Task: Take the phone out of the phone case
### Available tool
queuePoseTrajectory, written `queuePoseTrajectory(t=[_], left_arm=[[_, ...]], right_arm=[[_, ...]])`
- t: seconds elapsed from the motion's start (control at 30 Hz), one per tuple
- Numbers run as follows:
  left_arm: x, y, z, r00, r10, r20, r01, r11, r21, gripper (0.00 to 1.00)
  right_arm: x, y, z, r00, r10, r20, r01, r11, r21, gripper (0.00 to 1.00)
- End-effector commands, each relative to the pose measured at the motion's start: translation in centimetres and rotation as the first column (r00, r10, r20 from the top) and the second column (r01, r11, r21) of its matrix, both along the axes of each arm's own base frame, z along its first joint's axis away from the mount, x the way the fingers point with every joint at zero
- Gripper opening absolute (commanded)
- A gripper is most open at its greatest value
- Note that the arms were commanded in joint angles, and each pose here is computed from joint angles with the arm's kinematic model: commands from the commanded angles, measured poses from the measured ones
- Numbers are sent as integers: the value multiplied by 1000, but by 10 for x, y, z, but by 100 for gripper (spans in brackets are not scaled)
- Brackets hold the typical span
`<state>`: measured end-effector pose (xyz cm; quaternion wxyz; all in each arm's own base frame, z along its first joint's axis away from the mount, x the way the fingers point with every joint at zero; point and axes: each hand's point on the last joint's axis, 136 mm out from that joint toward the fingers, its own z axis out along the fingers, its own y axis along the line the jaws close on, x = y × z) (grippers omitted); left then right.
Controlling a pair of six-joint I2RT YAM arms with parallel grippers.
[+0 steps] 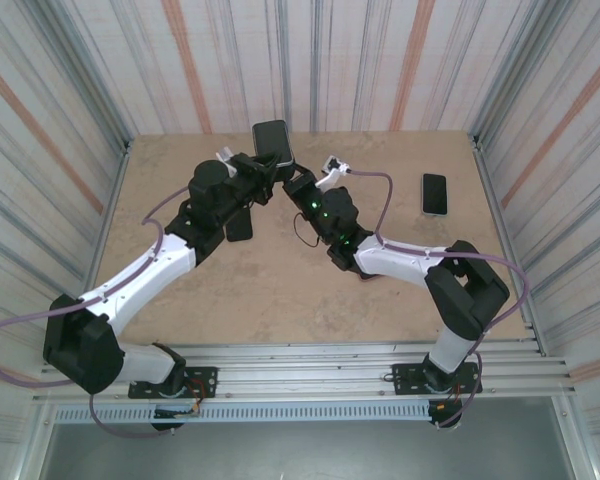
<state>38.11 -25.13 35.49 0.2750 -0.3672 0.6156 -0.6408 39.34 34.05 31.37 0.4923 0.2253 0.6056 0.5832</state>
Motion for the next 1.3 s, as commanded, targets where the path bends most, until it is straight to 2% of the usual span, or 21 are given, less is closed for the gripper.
queuePoseTrajectory(t=[0.0, 0.1, 0.27, 0.53, 0.7, 0.9, 1.07, 1.27], left_arm=[[-6, 0, 69, 983, 12, 183, 2, 997, -76, 3], [-6, -7, 68, 982, 0, 188, 16, 996, -83, 3], [-5, -9, 70, 982, -4, 189, 20, 996, -84, 3], [-1, -10, 70, 982, 4, 191, 15, 995, -95, 2], [0, 1, 68, 982, 17, 191, 3, 995, -101, 1], [-5, 24, 63, 982, 27, 187, -16, 998, -56, 1], [-10, 28, 44, 987, 13, 157, -6, 999, -42, 1], [-10, 37, 3, 992, -32, 124, 28, 999, 30, 2]], right_arm=[[5, -4, -12, 995, -79, -59, 70, 988, -139, 0], [6, 2, -24, 992, -95, -81, 74, 971, -226, 0], [7, 5, -24, 991, -102, -84, 75, 957, -279, 0], [0, 16, -32, 992, -77, -95, 45, 953, -300, 0], [4, -6, -35, 985, -134, -107, 97, 950, -295, 0], [7, -33, -47, 970, -201, -138, 155, 945, -288, 0], [6, -43, -53, 963, -223, -151, 171, 940, -294, 0], [5, -56, -70, 954, -242, -178, 186, 942, -280, 0]])
